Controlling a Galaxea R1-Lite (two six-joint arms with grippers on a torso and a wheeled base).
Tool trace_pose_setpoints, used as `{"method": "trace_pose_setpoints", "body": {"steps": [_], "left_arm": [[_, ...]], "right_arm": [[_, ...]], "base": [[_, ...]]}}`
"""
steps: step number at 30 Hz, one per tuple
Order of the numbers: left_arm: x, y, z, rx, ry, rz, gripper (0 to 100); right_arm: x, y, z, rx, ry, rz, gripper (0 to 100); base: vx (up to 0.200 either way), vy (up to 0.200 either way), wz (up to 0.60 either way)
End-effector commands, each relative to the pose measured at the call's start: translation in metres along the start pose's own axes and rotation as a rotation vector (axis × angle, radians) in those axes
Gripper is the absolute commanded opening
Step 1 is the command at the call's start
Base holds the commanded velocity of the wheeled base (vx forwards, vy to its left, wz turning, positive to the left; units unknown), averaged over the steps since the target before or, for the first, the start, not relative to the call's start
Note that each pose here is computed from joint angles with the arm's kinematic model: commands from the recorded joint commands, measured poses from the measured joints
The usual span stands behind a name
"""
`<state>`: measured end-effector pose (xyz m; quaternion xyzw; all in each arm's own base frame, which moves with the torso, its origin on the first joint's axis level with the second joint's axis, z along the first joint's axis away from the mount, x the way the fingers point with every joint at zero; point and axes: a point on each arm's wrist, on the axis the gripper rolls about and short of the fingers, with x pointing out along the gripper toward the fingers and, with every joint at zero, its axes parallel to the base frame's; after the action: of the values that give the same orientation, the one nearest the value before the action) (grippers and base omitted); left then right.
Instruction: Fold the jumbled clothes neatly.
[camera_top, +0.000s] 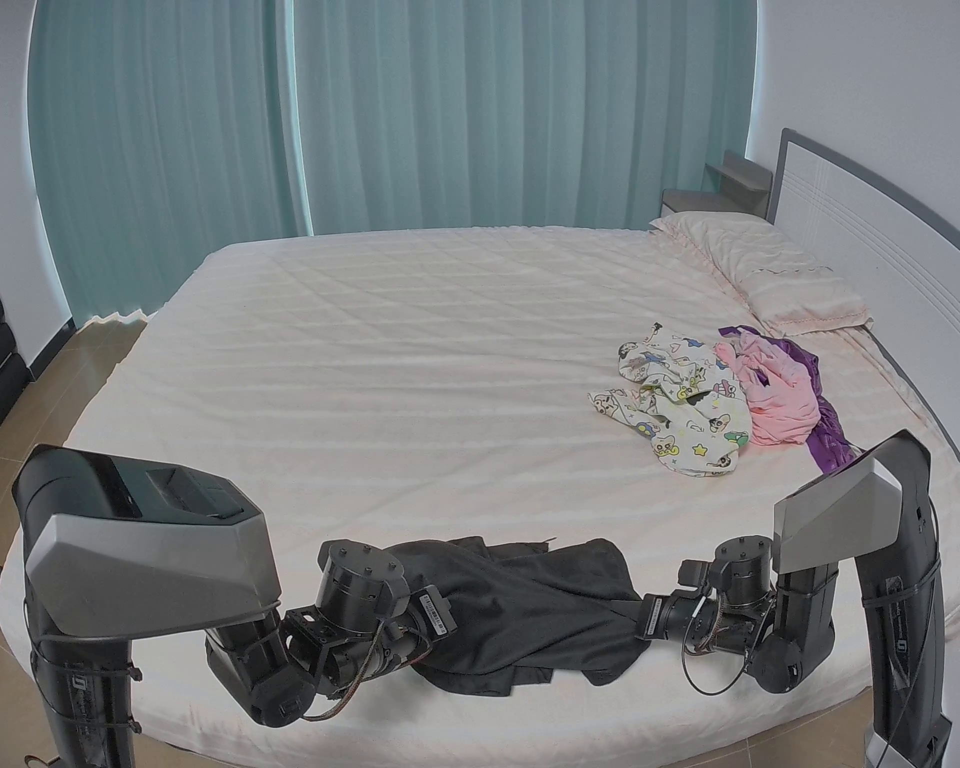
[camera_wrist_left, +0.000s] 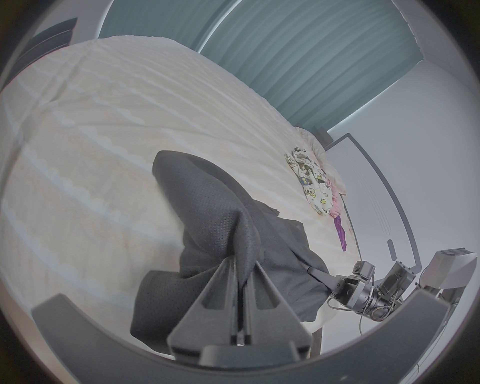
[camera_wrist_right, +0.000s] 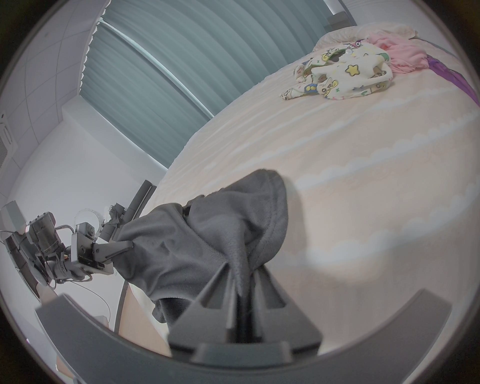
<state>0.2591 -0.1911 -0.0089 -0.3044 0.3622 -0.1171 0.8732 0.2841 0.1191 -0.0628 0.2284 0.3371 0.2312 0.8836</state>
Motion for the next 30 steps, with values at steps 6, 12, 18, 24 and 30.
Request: {"method": "trace_pose_setpoints", "body": {"steps": [6, 12, 18, 24, 30], "left_arm": [[-0.011, -0.007, 0.010, -0.009, -0.032, -0.027, 0], [-0.048, -0.038, 0.030, -0.011, -0.105, -0.156, 0], [-0.080, -0.083, 0.035, 0.027, -0.078, -0.240, 0], [-0.083, -0.110, 0.041, 0.043, -0.050, -0.252, 0], [-0.091, -0.141, 0.037, 0.057, -0.082, -0.326, 0]], "right_arm": [[0.001, -0.006, 0.003, -0.035, -0.010, 0.012, 100], [-0.014, -0.014, 0.034, 0.096, -0.121, 0.004, 100], [-0.015, -0.013, 0.036, 0.126, -0.129, 0.007, 100], [-0.018, -0.016, 0.044, 0.134, -0.163, 0.001, 100], [-0.022, -0.027, 0.063, 0.178, -0.237, -0.002, 100]], "base": [[0.000, -0.200, 0.00], [0.000, -0.200, 0.00], [0.000, -0.200, 0.00], [0.000, -0.067, 0.00], [0.000, 0.000, 0.00]]}}
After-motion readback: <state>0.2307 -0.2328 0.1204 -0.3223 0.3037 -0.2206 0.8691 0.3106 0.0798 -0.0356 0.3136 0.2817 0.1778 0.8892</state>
